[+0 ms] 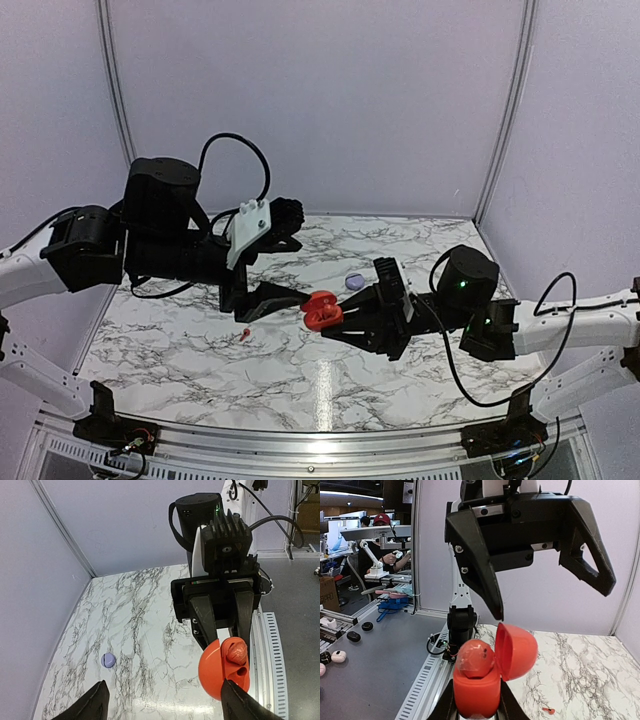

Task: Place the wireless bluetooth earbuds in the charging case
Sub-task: Adjust the right earbud in the right side groove of the charging case.

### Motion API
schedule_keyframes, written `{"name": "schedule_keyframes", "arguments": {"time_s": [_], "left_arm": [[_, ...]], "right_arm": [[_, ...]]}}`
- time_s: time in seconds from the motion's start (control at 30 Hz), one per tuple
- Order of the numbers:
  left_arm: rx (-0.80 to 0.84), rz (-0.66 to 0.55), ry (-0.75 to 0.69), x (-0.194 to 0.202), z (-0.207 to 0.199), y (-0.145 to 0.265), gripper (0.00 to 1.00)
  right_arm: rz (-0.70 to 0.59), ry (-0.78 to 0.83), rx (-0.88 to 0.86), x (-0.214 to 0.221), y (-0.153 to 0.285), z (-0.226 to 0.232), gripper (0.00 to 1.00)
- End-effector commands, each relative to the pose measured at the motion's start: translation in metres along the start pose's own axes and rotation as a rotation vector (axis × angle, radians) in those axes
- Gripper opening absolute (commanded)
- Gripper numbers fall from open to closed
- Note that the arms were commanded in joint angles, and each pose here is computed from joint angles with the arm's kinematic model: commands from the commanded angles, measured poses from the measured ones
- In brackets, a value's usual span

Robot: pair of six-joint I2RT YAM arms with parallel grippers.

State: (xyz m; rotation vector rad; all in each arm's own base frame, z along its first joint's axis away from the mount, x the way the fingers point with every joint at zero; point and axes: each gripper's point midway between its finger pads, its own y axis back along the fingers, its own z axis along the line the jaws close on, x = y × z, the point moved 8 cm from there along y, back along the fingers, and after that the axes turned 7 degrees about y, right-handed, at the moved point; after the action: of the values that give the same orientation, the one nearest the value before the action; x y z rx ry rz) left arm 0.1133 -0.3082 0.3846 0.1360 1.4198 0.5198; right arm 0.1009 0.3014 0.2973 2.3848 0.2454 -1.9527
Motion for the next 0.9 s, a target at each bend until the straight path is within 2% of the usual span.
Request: {"name": "schedule_keyframes", "arguments": {"time_s": [0.0,0.37,0.6,0.87], "left_arm": [[0.009,-0.026,0.017,-0.002,-0.001,0.009,0.79],[0.151,-0.067,0.038,-0.019,-0.011,-0.009,0.75],[0.185,-0.082,0.068,-0.020,-0.014,-0.020,0.74],[0.172,-0.041,0.075,-0.005,-0.015,-0.028,0.73]], "right_arm": [[-0.040,0.020,0.018,-0.008,0.006,0.001,0.00],[-0.021,0.023,0.000,-0.004,0.002,0.000,0.00],[0.002,0.039,0.001,-0.002,-0.001,0.002,0.00],[0.006,0.051,-0.001,-0.005,-0.002,0.003,0.00]]}}
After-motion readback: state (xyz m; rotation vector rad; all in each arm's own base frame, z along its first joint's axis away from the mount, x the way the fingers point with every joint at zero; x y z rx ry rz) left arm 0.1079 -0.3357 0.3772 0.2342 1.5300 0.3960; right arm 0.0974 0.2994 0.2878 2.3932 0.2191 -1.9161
